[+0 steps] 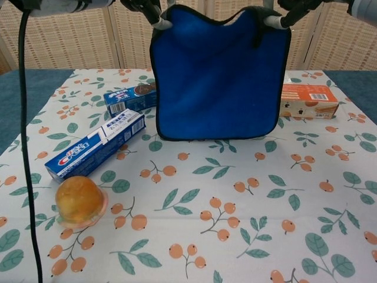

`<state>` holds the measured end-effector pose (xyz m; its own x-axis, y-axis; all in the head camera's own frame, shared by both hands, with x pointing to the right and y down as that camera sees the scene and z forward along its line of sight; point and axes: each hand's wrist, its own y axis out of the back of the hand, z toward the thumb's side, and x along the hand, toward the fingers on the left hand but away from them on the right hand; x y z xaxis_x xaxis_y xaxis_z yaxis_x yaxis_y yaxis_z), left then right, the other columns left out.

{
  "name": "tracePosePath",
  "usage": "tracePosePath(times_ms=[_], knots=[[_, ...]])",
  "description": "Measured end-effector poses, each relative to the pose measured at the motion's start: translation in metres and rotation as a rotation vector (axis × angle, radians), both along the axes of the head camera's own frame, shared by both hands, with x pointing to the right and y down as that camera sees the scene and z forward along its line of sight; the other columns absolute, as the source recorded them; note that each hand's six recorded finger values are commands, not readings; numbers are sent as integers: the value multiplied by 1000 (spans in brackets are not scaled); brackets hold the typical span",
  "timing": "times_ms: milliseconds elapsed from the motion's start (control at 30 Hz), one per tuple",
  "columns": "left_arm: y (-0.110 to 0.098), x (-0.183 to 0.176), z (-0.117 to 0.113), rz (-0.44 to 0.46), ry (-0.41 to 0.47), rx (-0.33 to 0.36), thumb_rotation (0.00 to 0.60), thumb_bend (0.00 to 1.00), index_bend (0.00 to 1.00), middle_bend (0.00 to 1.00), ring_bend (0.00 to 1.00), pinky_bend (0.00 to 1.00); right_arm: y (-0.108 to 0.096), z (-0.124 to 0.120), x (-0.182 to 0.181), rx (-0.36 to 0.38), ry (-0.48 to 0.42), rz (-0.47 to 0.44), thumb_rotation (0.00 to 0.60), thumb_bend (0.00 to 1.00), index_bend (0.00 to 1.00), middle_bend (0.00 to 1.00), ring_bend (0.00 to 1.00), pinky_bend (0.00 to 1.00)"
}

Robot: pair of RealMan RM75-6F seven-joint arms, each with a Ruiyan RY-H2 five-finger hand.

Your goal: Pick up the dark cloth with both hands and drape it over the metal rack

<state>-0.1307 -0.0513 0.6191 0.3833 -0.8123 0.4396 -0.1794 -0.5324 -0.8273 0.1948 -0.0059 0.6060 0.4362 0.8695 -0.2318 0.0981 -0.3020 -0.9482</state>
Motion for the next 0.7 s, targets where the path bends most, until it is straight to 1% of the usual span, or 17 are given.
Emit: tracePosePath(times_ms=[167, 400, 600, 700], knots=[[-8, -4, 3, -32, -25, 4, 600, 377, 592, 1000, 943, 1000, -9, 4, -5, 0, -2, 12, 600, 465, 685, 929, 928, 1000], [-21, -12, 7, -73, -62, 29, 600, 377, 594, 1000, 941, 1000, -23, 11, -14, 2, 13, 26, 600, 465, 684, 928, 928, 1000], [-32, -20, 13, -106, -102, 46, 600, 377, 594, 1000, 939, 1000, -26, 22, -23, -14, 35, 23, 600, 465, 685, 927, 928, 1000], [-32, -21, 18, -105, -118, 42, 600, 377, 594, 1000, 938, 1000, -25, 27, -24, -18, 53, 17, 600, 465, 685, 927, 928, 1000]])
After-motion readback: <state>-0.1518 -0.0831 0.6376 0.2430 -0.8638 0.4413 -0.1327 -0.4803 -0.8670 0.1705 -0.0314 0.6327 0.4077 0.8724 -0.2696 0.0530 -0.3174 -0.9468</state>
